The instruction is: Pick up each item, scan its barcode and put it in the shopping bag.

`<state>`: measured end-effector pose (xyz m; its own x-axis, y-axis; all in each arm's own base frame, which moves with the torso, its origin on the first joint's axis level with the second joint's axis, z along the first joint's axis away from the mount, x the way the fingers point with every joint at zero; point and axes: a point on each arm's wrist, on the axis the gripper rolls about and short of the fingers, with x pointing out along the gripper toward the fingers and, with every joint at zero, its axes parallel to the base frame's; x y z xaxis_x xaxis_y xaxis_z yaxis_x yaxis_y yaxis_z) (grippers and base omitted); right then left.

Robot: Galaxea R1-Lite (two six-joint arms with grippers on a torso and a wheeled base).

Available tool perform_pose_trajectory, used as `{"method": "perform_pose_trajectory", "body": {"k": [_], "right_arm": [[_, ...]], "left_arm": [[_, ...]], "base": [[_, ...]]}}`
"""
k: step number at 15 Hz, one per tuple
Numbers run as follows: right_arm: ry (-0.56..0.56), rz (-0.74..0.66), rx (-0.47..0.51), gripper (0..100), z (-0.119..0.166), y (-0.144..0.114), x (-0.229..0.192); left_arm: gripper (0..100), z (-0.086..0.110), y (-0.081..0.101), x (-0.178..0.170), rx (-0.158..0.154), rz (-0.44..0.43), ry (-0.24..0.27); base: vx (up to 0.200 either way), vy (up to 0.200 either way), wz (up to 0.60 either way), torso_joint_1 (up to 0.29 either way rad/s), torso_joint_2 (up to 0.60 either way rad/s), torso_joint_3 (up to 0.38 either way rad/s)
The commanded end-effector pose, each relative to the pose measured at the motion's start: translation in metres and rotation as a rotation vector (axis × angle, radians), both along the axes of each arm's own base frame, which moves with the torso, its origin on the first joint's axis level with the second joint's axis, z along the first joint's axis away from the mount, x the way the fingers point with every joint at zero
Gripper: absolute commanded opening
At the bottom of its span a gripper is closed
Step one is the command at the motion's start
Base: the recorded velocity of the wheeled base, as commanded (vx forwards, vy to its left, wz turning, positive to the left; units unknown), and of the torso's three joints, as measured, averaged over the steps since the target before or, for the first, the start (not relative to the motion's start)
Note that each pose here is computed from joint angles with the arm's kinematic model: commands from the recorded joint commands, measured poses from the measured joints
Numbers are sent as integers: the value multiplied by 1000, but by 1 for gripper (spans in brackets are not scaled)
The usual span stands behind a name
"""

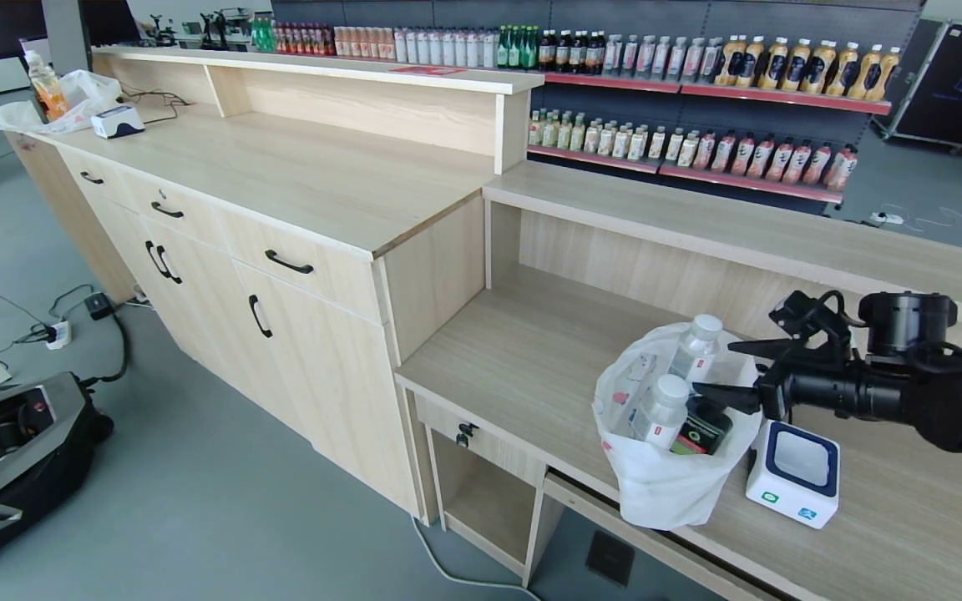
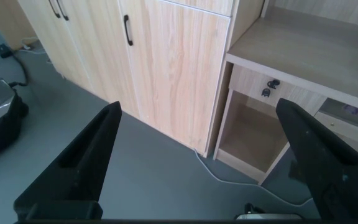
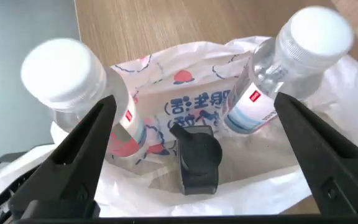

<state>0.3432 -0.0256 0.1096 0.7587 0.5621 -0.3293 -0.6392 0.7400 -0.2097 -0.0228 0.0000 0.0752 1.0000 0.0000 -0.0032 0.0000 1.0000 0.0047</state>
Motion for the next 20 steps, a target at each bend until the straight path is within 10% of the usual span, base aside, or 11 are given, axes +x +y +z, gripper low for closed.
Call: {"method": "perform_pose_trajectory", "body": {"k": [1, 11, 20], "right_arm": [[-150, -75, -22, 100, 62, -2, -63], [-343, -425, 46, 100, 144, 9, -154], [-213, -725, 205, 100, 100, 21, -270]], "left_arm": [[100, 0, 0, 0, 0, 0, 0], [100, 0, 0, 0, 0, 0, 0], [100, 0, 0, 0, 0, 0, 0]], "base": [[0, 0, 0, 0, 0, 0], [0, 0, -600, -27, 58, 27], [0, 0, -533, 1, 2, 3]]}}
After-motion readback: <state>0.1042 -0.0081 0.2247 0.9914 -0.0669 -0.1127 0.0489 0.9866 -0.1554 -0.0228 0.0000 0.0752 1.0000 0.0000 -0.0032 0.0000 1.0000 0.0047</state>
